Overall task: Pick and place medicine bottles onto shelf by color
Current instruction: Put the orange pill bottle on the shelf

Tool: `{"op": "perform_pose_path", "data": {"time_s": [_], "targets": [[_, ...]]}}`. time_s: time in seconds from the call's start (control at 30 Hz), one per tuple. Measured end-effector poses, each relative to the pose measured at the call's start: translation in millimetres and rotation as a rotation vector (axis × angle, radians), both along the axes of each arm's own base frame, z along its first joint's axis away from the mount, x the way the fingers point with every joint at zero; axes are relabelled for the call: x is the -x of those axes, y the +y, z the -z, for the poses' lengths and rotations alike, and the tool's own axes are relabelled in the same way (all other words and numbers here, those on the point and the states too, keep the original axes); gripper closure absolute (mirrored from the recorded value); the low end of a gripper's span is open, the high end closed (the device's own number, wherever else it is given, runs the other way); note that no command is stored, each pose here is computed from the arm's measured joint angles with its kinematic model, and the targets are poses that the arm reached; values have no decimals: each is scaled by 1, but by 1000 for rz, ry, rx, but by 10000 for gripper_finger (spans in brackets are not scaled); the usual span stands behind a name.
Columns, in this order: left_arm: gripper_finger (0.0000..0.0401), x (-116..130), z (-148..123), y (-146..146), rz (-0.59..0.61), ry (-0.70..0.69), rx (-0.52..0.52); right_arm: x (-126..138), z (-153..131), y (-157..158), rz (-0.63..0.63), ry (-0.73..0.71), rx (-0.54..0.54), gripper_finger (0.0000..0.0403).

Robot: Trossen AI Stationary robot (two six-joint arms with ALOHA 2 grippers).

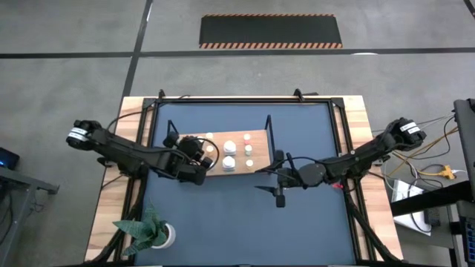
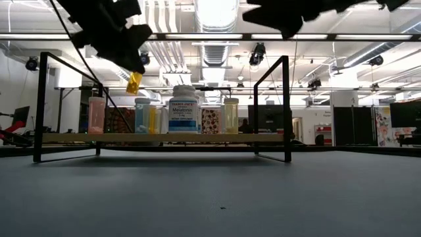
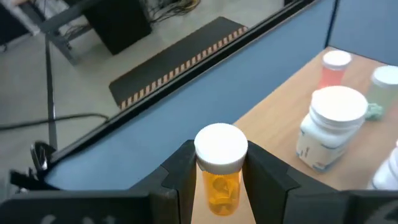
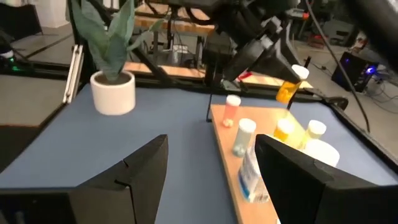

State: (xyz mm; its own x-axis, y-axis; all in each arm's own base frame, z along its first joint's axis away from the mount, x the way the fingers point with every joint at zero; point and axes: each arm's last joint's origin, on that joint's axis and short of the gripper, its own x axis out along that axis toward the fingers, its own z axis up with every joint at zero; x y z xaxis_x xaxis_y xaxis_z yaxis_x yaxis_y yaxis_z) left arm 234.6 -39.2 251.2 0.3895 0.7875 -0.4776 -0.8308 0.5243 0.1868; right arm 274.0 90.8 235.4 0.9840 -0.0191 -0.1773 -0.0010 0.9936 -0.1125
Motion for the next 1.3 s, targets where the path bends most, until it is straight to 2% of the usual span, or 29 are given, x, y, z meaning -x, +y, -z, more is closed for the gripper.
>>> {"op": "perform_pose_path", "data": {"time_s": [0.17, 0.33, 0.47, 0.6, 0.67, 0.87, 1.0, 1.13, 1.3], "targets": [[306, 8, -14, -2, 82, 38, -45, -15, -23, -11, 48, 57, 24, 170], [306, 16, -38, -9, 229, 14, -106, -39, -45, -32, 85, 121, 61, 173], [306, 22, -55, -16, 399, -8, -178, -67, -58, -51, 41, 178, 110, 177], [306, 23, -52, -24, 647, -27, -193, -93, -62, -72, 27, 282, 173, 177], [306, 24, -49, -25, 736, -38, -196, -103, -61, -84, 10, 343, 195, 177], [306, 38, -46, -18, 737, -58, -215, -128, -60, -122, -62, 372, 195, 175], [306, 44, -47, -16, 692, -180, -162, -138, -65, -141, -133, 336, 160, 175], [306, 46, -44, -15, 649, -314, -84, -142, -71, -144, -225, 278, 160, 177], [306, 45, -39, -16, 633, -331, -53, -143, -70, -139, -274, 249, 138, 177]]}}
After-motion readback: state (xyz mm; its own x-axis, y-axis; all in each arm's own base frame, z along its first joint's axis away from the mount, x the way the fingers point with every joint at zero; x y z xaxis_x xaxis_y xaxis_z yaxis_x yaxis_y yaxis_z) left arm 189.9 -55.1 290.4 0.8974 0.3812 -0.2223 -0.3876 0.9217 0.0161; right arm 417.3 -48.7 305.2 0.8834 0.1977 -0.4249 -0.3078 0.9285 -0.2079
